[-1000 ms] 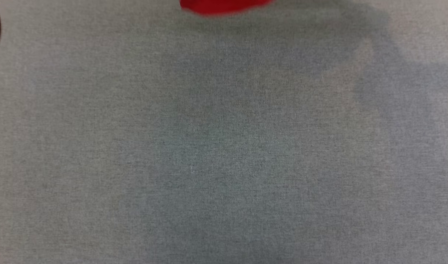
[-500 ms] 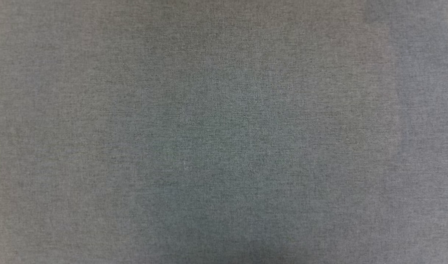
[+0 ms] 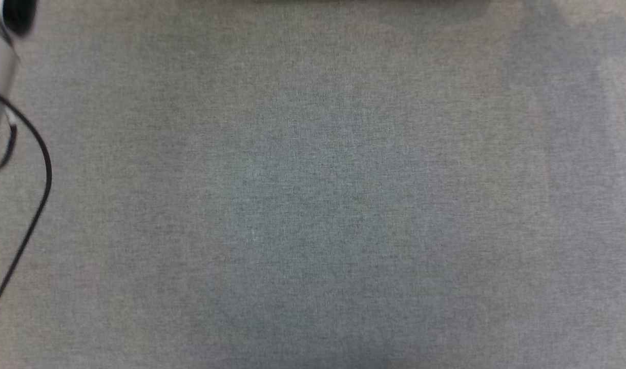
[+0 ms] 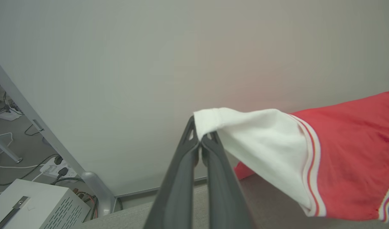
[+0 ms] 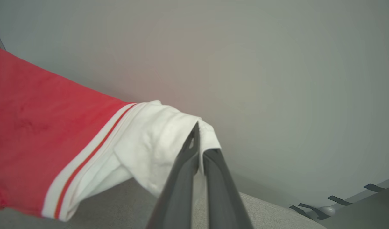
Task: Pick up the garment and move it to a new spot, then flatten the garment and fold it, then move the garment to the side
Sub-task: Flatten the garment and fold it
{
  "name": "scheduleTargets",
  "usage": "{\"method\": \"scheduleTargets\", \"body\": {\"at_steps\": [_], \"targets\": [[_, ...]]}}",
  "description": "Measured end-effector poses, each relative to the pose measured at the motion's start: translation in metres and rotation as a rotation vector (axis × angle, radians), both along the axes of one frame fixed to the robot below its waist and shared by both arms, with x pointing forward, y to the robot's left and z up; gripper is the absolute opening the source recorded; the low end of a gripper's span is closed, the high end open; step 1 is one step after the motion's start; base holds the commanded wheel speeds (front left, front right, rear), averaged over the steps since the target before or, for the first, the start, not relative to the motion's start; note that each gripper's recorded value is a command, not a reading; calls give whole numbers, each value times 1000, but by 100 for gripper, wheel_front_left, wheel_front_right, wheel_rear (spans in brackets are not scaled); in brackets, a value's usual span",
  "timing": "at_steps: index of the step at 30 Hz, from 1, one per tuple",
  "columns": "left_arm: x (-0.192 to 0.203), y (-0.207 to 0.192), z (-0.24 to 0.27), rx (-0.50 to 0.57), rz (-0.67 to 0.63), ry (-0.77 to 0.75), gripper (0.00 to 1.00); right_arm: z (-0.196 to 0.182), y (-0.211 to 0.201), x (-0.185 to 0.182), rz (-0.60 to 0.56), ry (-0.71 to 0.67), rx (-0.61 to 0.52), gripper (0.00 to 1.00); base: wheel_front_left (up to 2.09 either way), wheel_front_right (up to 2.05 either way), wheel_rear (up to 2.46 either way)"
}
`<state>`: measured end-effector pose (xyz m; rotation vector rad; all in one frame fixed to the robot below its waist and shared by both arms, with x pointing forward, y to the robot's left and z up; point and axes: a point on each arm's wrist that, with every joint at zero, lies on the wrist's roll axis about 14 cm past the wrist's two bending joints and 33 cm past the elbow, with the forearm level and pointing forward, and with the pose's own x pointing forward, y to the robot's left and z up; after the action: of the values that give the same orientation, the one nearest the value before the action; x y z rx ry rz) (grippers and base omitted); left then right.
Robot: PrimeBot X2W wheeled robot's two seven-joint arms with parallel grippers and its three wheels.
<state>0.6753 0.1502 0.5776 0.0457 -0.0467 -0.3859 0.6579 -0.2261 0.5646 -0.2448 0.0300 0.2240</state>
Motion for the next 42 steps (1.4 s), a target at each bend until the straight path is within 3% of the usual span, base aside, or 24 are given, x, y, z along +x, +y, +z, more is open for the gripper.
{"method": "scheduleTargets", "body": {"at_steps": [10, 11, 14, 24, 35, 40, 41, 42], "targets": [[-98, 21, -72, -60, 3, 204, 0, -64, 2, -91, 55, 160, 60, 0, 0, 0, 0], [-138, 27, -91, -77, 15, 283, 0, -82, -5, -128, 55, 221, 63, 0, 0, 0, 0], [-178, 30, -110, -70, 25, 372, 0, -98, -9, -164, 56, 291, 69, 0, 0, 0, 0], [-281, 46, -132, -56, 70, 537, 0, -127, -22, -264, 29, 439, 135, 0, 0, 0, 0], [-345, 56, -165, -43, 122, 681, 0, -180, -33, -352, -33, 699, 177, 0, 0, 0, 0], [-347, 53, -169, -45, 122, 694, 0, -187, -33, -361, -49, 760, 181, 0, 0, 0, 0], [-347, 51, -169, -48, 120, 695, 0, -184, -33, -357, -50, 754, 184, 35, 0, 0, 0], [-347, 51, -169, -46, 119, 693, 0, -182, -33, -354, -51, 747, 185, 96, 0, 0, 0]]}}
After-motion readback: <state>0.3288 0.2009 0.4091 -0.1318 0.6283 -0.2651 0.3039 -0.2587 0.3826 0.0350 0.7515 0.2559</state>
